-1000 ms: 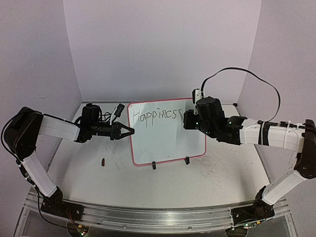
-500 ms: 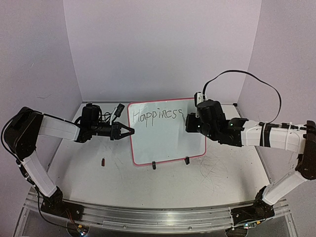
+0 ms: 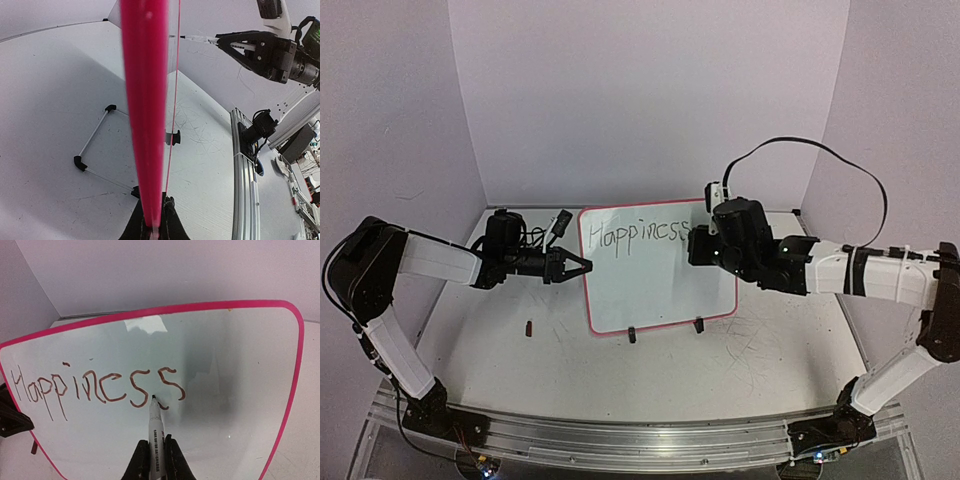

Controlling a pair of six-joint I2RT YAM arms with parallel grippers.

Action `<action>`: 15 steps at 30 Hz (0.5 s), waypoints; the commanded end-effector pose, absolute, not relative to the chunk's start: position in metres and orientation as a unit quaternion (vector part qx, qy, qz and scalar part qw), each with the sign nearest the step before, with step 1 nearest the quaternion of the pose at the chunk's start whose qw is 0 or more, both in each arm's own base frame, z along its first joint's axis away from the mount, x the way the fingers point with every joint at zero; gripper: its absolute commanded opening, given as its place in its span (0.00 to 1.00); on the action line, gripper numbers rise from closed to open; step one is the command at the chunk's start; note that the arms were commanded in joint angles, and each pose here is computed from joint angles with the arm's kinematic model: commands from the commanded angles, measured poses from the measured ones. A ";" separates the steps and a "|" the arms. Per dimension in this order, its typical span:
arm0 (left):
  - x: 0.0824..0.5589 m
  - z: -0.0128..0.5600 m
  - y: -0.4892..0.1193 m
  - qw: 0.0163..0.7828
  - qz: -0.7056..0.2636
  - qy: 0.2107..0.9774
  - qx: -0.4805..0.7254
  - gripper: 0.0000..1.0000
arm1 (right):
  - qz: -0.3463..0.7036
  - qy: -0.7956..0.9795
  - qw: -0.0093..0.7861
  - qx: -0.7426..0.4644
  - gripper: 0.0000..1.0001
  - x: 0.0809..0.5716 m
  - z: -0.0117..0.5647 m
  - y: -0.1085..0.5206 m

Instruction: Write a sentence on the whiteboard

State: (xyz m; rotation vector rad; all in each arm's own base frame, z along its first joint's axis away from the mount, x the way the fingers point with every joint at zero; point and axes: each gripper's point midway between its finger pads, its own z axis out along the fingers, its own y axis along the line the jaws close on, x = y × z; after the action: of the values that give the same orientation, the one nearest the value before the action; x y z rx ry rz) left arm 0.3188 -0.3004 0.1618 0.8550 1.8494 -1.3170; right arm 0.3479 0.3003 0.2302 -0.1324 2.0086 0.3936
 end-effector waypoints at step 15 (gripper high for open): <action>0.325 0.169 -0.299 0.373 -0.484 0.718 0.333 0.00 | 0.215 0.796 0.540 -0.168 0.00 0.315 0.264 0.312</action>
State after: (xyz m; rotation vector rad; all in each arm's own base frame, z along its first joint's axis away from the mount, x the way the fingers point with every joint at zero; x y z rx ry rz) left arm 0.3188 -0.3004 0.1624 0.8551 1.8479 -1.3152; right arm 0.3162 0.2905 0.2430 -0.3021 1.9522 0.4622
